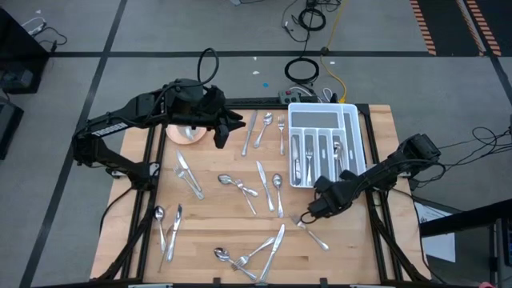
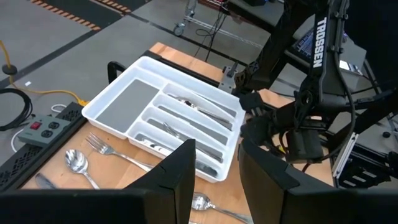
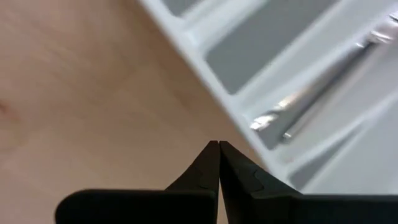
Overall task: Sort silverware
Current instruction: Put the silver fork into the silverware rack
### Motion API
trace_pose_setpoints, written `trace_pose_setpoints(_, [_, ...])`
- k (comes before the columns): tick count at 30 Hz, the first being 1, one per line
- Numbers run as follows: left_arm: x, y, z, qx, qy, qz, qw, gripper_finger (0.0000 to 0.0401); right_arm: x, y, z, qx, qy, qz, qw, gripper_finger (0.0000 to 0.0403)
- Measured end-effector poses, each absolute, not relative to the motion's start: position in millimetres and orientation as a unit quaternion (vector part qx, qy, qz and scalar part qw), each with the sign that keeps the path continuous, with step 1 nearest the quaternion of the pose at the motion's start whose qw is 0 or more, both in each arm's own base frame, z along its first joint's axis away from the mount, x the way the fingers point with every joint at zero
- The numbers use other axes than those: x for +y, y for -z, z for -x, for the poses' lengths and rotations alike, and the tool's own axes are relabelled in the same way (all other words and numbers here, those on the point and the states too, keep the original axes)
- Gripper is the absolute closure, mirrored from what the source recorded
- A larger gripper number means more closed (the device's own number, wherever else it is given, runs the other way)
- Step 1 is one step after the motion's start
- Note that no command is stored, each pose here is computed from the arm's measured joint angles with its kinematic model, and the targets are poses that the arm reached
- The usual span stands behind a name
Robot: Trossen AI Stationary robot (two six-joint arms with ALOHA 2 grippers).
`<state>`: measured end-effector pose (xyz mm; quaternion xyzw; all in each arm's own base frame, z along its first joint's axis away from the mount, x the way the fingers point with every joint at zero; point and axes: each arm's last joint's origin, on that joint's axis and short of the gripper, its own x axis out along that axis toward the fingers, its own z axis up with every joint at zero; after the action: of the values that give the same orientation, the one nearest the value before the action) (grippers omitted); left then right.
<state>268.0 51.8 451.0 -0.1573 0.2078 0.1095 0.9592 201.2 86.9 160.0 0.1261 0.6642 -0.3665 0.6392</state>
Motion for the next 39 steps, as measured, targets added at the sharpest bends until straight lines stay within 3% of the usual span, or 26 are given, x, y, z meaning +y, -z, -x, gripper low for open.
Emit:
trace_pose_setpoints(10, [52,-451,-268,0.209,-0.108,0.148,0.961,0.0276,103,-161,-206,0.652,0.304,-0.160,0.676,0.0403])
trace_pose_setpoints(19, [51,-451,-268,0.210,-0.097,0.151,0.961,0.0276,143,-179,-220,0.595,0.097,-0.255,0.756,0.0395])
trace_pose_setpoints(23, [51,-450,-268,0.213,-0.095,0.151,0.961,0.0276,149,-177,-231,0.570,0.027,-0.214,0.793,0.0352])
trace_pose_setpoints(31, [50,-443,-264,0.258,-0.100,0.156,0.948,0.0276,107,-172,-256,0.557,0.023,-0.149,0.817,0.0227])
trace_pose_setpoints(39, [49,-438,-261,0.284,-0.102,0.158,0.940,0.0276,80,-191,-279,0.527,-0.007,-0.094,0.845,0.0209])
